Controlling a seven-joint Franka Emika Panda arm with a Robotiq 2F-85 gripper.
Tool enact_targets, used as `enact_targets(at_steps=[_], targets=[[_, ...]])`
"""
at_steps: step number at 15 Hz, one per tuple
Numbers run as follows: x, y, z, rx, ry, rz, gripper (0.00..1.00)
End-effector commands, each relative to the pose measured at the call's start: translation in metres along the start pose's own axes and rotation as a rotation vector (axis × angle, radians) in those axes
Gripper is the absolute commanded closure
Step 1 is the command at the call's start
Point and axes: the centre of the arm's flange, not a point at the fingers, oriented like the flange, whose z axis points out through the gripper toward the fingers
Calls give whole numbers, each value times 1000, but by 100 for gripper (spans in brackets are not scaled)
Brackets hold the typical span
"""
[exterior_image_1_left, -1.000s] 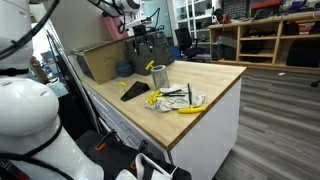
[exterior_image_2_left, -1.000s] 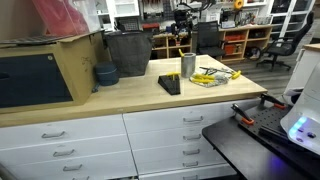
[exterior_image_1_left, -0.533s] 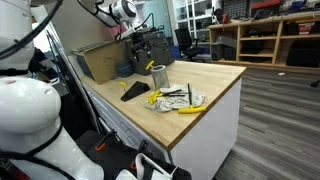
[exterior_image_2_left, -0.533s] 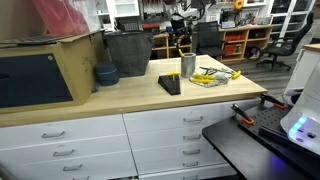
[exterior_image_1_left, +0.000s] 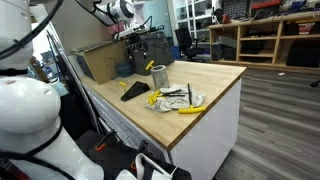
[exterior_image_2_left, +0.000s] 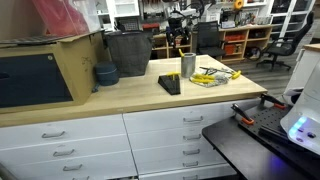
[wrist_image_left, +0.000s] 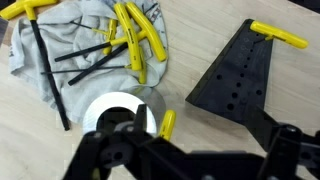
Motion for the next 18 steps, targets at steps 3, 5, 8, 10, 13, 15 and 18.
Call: enact_targets(at_steps=[3,5,8,10,13,15,18], targets=[[1,3,3,-23,4,50,0],[7,3,7,-38,9,129,0],[19,-7,9,-33,15,246,0],[24,-18,12,-50,28,294,0],[32,-36,13,-120,60,340,0],[37,-44,12,-183,87,359,0],[44,-47,15,-256,120,388,0]])
